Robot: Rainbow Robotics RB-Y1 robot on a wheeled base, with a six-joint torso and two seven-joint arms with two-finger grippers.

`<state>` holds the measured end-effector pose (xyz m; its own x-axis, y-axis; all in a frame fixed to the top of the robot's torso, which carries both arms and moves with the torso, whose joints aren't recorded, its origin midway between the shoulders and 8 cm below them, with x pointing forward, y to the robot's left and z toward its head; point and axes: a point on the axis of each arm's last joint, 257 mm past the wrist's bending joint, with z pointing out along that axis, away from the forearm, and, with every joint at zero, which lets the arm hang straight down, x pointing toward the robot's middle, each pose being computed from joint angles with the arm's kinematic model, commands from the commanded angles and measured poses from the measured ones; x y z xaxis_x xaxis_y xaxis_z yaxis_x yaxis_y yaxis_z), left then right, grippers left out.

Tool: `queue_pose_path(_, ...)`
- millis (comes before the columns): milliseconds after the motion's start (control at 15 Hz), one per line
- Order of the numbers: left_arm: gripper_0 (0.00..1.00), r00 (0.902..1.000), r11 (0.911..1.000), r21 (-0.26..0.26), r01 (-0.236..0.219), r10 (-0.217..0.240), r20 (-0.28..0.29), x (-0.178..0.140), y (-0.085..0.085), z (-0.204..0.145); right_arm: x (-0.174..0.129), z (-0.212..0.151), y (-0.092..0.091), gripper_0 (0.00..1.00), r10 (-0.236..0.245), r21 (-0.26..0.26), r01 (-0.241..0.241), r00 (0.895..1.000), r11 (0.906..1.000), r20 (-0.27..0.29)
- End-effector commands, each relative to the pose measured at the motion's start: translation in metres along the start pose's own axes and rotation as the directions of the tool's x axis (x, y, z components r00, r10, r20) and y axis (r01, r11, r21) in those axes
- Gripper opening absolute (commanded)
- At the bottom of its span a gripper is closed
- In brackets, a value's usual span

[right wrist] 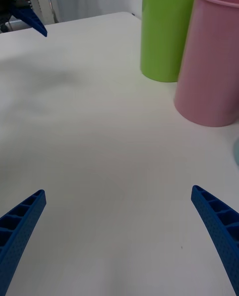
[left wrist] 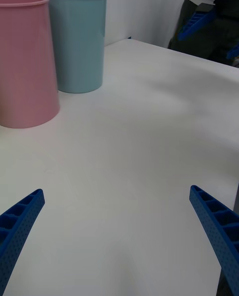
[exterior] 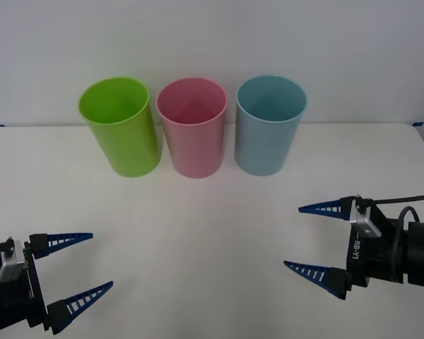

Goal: Put cans in the blue bin and PET bottles in the pink bin and trash in the green bin.

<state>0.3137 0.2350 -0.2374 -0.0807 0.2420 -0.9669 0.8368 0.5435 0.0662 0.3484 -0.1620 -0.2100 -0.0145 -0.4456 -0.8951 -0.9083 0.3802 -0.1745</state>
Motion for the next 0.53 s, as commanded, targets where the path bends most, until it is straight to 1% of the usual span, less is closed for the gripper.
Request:
queue_pose_path(67,1.00,1.0000,1.0000,0.000,0.000,0.000,0.000,0.000,0.000,0.000,0.012,-0.003,0.000,1.00,0.000,0.009,0.000,0.999,1.0000,-0.037)
queue_pose_path(333,1.00,1.0000,1.0000,0.000,0.000,0.000,0.000,0.000,0.000,0.000,0.025,-0.004,0.002,1.00,0.007,0.016,-0.006,0.998,0.9999,-0.070)
queue_pose_path(533,1.00,1.0000,1.0000,0.000,0.000,0.000,0.000,0.000,0.000,0.000,0.029,-0.006,0.003,1.00,0.022,0.020,-0.020,0.997,0.9996,-0.078)
